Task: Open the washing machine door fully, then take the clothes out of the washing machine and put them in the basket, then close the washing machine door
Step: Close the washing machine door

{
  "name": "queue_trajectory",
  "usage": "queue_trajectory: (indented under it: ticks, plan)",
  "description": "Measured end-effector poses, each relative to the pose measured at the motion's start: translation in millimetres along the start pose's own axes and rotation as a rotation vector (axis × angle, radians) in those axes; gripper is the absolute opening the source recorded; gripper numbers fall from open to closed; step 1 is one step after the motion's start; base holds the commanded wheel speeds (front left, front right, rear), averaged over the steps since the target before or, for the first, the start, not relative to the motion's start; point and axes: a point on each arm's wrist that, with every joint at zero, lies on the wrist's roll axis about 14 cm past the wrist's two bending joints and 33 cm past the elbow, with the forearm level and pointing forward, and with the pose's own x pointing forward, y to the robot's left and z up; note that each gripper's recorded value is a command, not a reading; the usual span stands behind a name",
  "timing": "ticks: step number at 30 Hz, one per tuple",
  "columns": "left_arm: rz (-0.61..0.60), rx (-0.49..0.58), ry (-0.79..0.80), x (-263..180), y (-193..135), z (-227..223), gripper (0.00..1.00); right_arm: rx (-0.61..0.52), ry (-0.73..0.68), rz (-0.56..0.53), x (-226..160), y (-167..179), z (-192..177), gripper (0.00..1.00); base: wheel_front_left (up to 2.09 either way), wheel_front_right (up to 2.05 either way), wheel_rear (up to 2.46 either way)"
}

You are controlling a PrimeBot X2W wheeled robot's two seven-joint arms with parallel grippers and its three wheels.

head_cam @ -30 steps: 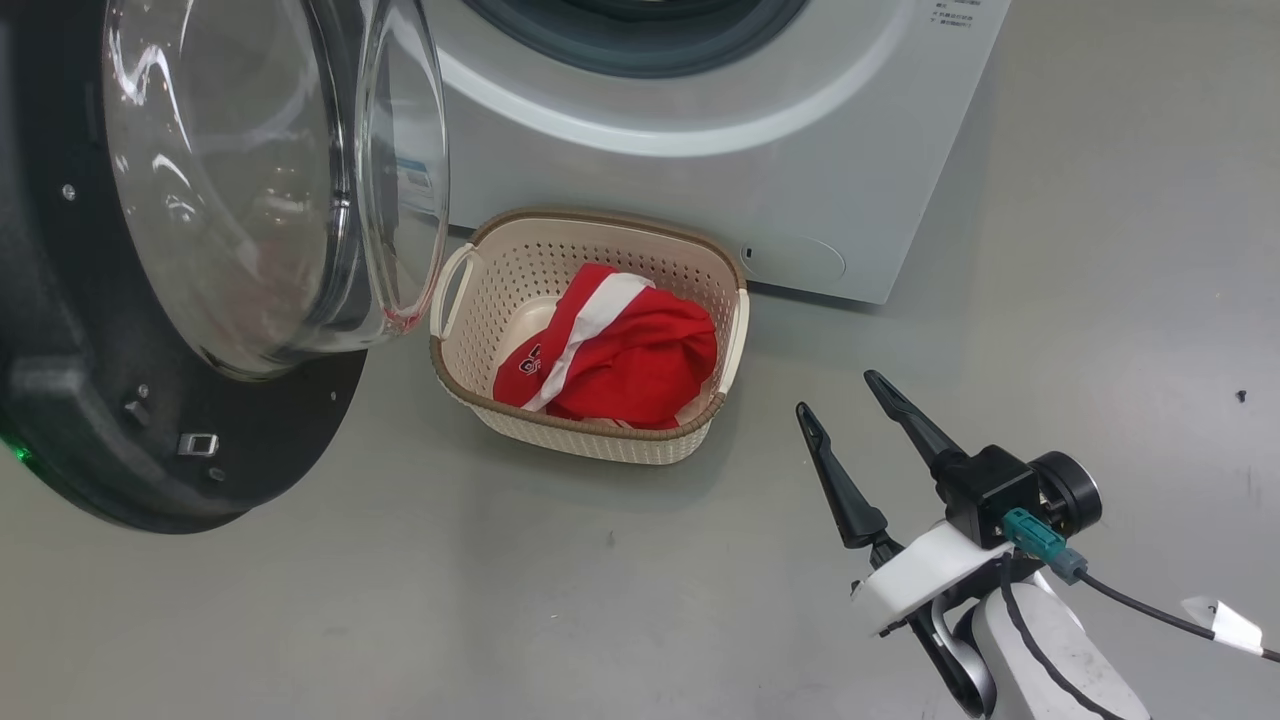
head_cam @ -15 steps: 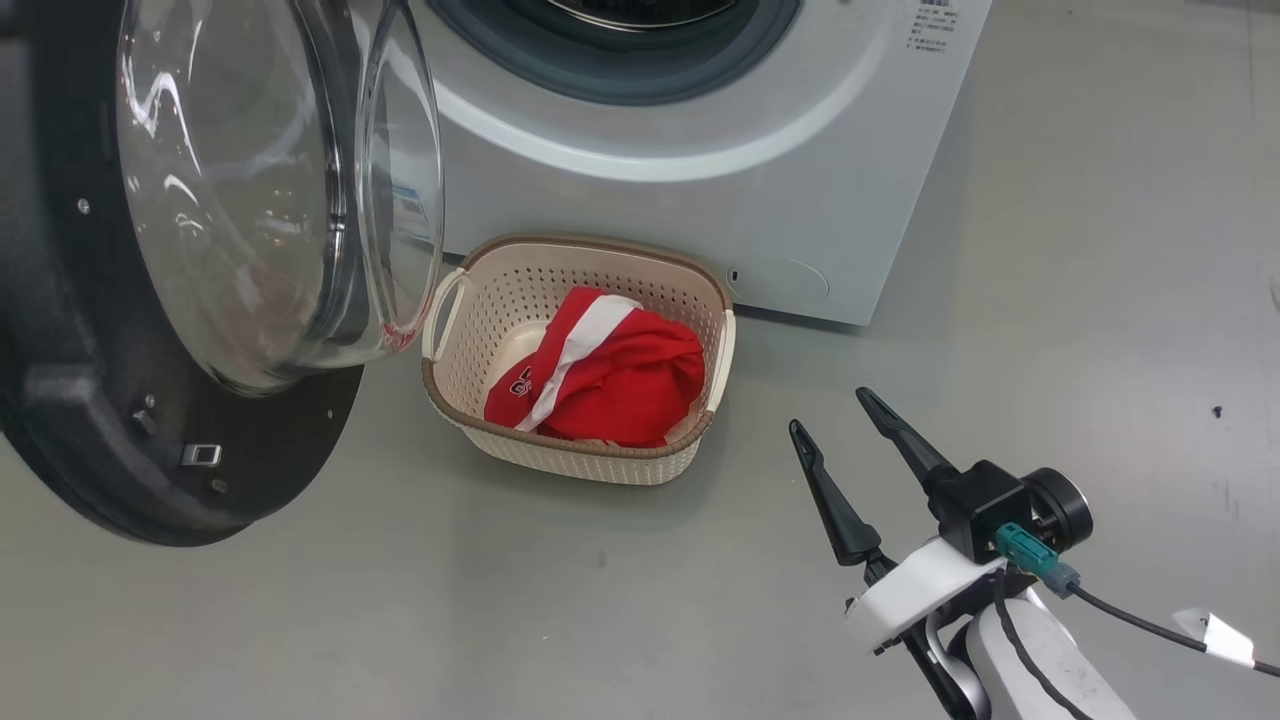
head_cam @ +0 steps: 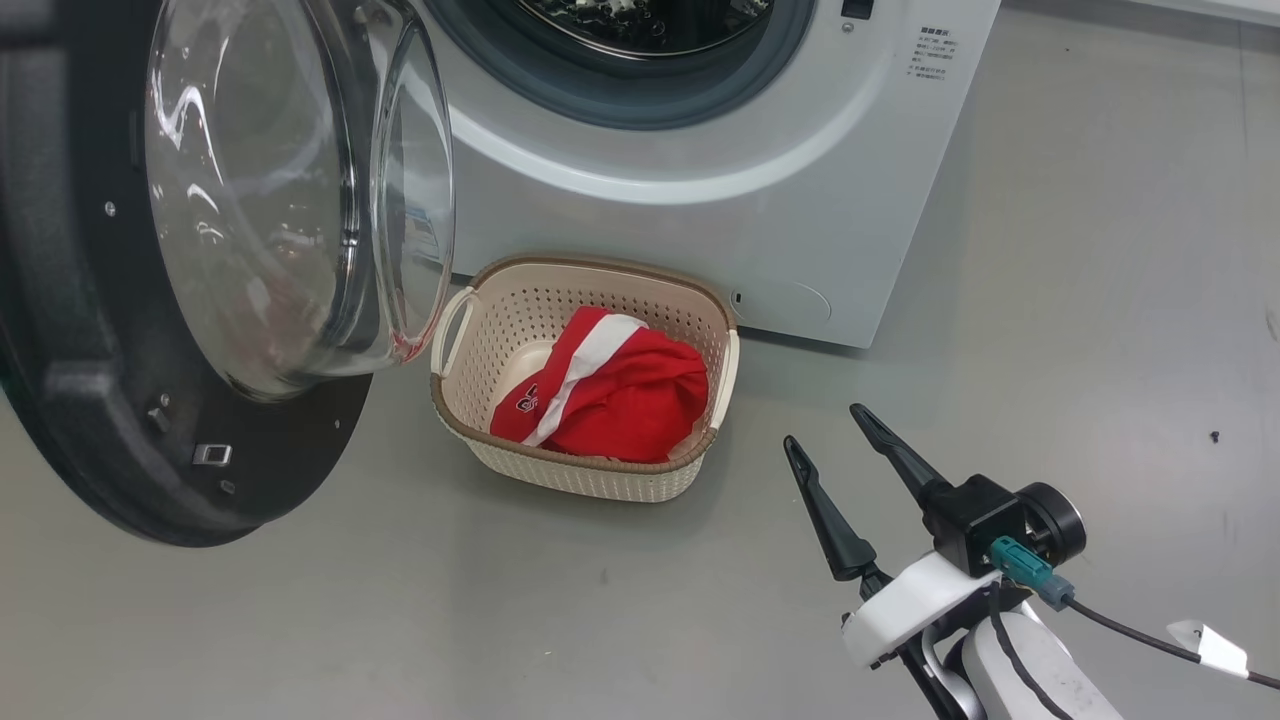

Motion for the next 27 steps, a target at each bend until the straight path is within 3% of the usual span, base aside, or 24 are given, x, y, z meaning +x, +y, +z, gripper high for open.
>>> queue_trajectory:
  ticks: [10, 20, 27]
  plan:
    - [0.043, 0.254, -0.155, -11, -1, -15, 0.0, 0.003, -0.003, -0.003, -1, 0, 0, 1.0, 0.0, 0.0, 0.0]
    - [0.041, 0.348, -0.26, -20, 2, -39, 0.0, 0.006, -0.006, -0.007, -3, 0, 2, 1.0, 0.0, 0.0, 0.0]
    - [0.033, 0.354, -0.339, -25, 2, -40, 0.0, 0.009, 0.0, -0.009, -5, 0, -1, 1.0, 0.0, 0.0, 0.0]
